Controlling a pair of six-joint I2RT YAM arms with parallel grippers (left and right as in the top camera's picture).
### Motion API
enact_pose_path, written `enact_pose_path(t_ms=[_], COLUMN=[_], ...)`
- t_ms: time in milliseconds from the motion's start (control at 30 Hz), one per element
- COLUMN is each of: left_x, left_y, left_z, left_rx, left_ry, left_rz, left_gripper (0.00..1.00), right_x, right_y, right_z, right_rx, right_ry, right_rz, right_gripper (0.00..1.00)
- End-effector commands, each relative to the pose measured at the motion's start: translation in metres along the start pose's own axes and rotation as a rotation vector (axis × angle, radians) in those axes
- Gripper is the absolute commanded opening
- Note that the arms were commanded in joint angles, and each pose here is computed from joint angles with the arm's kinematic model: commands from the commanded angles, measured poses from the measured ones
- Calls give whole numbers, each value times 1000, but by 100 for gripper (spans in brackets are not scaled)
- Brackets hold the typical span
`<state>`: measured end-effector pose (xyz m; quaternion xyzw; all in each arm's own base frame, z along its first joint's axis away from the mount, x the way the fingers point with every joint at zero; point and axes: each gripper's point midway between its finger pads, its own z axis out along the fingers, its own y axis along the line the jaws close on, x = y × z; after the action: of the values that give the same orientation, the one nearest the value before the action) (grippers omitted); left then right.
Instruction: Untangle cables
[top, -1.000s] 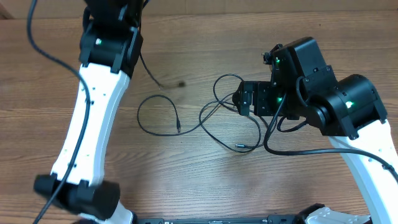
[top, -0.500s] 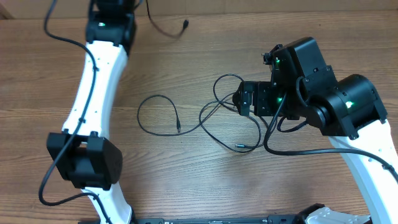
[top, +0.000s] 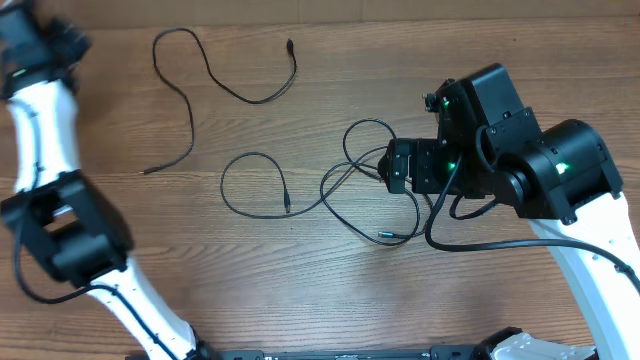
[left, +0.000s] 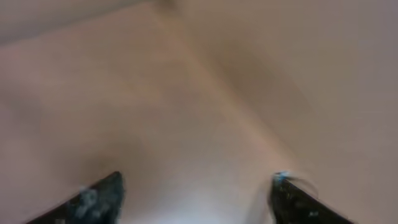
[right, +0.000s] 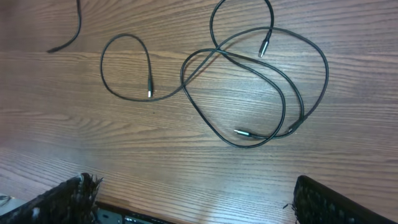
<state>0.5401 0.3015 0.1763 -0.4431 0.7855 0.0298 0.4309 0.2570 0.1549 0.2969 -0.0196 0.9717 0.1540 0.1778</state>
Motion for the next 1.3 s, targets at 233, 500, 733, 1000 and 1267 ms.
enact_pose_path(t_ms=[233, 500, 733, 1000, 1267], left_x=[52, 113, 170, 210, 206], left_y=[-49, -116, -146, -111, -84], left_z=[-29, -20, 14, 64, 85], left_rx=[534, 361, 219, 117, 84], left_ry=[283, 241, 170, 225, 234], left_rz=[301, 539, 724, 744, 713], left_gripper=[78, 75, 66, 68, 57], right_x=[-10, -3, 11, 13, 11], right_y=[3, 7, 1, 0, 1], right_z=[12, 31, 38, 38, 39], right_rx=[6, -4, 23, 28, 24], right_ry=[-2, 96, 182, 192, 183], right_rz=[4, 16, 29, 30, 29], right_gripper=[100, 100, 100, 100, 100])
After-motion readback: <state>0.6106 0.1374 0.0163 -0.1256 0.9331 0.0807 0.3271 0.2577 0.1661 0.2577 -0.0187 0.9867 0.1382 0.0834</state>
